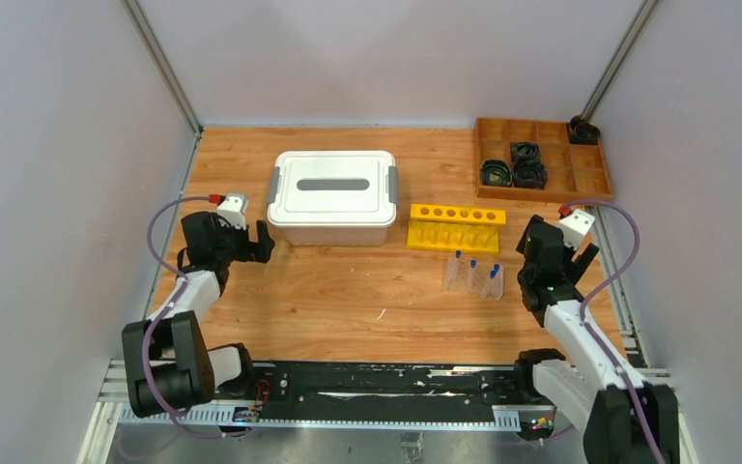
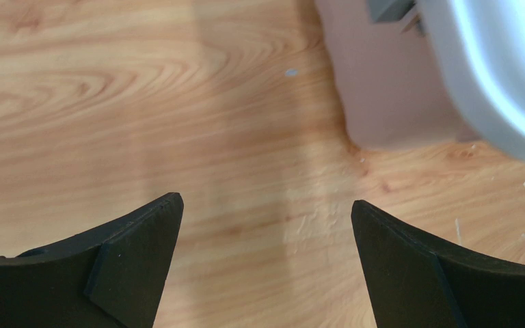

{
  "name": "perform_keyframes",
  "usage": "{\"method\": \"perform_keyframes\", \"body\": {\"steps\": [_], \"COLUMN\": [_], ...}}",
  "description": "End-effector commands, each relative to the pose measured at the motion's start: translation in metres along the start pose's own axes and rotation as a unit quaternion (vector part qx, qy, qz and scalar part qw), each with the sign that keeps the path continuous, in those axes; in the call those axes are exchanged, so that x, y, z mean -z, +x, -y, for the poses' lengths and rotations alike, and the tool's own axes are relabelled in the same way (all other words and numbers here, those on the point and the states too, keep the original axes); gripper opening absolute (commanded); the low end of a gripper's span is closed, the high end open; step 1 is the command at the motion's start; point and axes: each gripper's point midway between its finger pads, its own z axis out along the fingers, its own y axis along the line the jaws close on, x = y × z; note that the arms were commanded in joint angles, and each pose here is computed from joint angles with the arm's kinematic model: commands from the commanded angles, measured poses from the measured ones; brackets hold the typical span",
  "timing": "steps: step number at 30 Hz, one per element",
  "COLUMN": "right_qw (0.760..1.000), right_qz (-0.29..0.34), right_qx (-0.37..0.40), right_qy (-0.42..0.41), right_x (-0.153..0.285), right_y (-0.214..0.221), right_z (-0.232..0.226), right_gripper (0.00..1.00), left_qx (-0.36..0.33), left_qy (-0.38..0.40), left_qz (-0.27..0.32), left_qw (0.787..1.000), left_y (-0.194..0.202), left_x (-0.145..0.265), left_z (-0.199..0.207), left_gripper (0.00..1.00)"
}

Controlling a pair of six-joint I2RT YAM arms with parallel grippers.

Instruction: Organize the chemistry lab equipment

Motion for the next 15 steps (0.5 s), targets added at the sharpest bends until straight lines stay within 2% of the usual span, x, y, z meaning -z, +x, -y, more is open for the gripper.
{"method": "perform_keyframes", "body": {"steps": [1, 8, 15], "right_qw": [0.999, 0.997, 0.987], "right_qz": [0.023, 0.039, 0.049], "right_qx": [0.011, 0.043, 0.081], "right_qy": [0.026, -0.051, -0.133], "right_x": [-0.027, -0.049, -0.053], "right_y": [0.013, 0.025, 0.039], "right_z": [0.003, -0.032, -0.062], "right_gripper": [1.0, 1.0, 1.0], "left_qx": [-0.04, 0.012, -0.063], "left_qy": [-0.017, -0.008, -0.033], "left_qz": [0.132, 0.157, 0.232], "left_qw": [0.99, 0.987, 0.97], "left_y": [-0.061, -0.056, -0.06], "left_x": [-0.02, -0.043, -0.022], "left_z": [-0.001, 0.001, 0.023], "left_gripper": [1.0, 1.0, 1.0]}}
